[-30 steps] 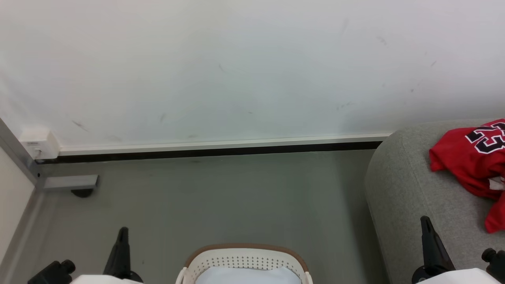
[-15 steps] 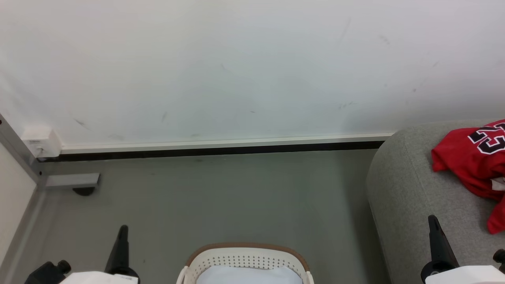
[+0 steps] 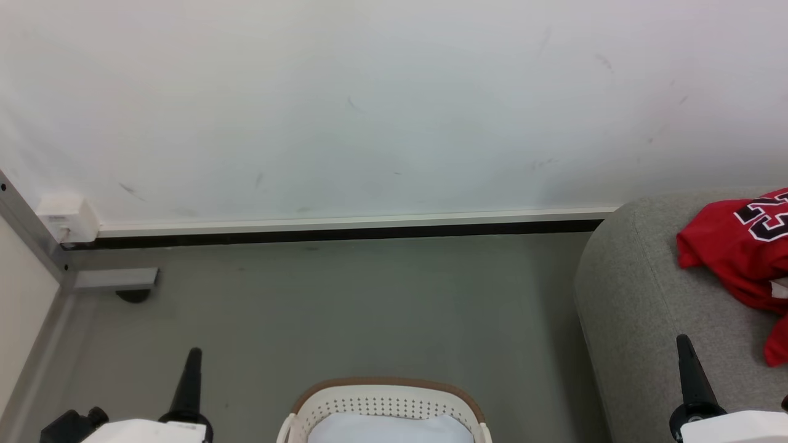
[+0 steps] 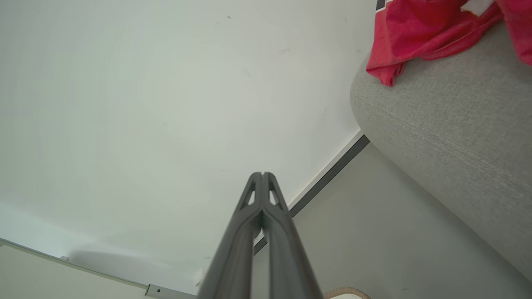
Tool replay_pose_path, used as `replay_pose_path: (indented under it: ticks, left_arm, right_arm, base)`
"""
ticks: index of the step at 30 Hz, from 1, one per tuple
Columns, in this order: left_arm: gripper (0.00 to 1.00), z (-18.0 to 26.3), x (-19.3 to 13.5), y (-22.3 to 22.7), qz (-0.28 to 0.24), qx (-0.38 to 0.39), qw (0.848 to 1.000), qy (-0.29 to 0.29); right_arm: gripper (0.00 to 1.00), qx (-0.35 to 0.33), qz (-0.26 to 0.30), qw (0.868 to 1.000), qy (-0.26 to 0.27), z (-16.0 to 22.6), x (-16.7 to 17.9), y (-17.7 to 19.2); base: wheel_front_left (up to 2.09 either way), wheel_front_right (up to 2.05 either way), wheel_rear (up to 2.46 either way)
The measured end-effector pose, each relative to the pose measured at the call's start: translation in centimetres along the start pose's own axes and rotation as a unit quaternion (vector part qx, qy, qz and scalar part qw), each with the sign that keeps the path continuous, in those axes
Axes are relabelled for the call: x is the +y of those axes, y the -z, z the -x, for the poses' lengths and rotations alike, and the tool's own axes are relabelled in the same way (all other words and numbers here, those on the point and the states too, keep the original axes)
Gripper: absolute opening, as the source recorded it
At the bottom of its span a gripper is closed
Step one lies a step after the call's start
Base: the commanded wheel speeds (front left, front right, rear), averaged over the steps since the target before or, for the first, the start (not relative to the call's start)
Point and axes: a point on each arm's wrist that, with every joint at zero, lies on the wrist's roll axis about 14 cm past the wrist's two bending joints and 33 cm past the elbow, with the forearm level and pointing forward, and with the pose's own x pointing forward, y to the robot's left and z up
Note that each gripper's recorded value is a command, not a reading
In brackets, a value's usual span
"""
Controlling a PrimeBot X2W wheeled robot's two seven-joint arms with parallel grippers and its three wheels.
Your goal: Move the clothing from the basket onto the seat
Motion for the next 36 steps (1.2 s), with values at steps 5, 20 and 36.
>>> replay_pose_path:
  ticks: [5, 20, 36]
  left_arm:
    - [0.00, -0.06, 0.00, -0.05, 0.024, 0.001, 1.000, 0.001]
    - [0.00, -0.28, -0.18, -0.29, 0.094, 0.003, 0.996, 0.006]
    - [0.00, -0.37, -0.22, -0.56, 0.159, 0.003, 0.987, 0.011]
  right_arm:
    - [0.00, 0.001, -0.024, 1.000, 0.002, -0.07, -0.08, -0.09]
    - [0.00, 0.001, -0.091, 0.996, 0.004, -0.30, -0.25, -0.42]
    - [0.00, 0.001, -0.152, 0.988, 0.000, -0.65, -0.10, -0.77]
  base:
    - [0.00, 0.00, 0.00]
    - [0.00, 0.00, 0.00]
    - [0.00, 0.00, 0.00]
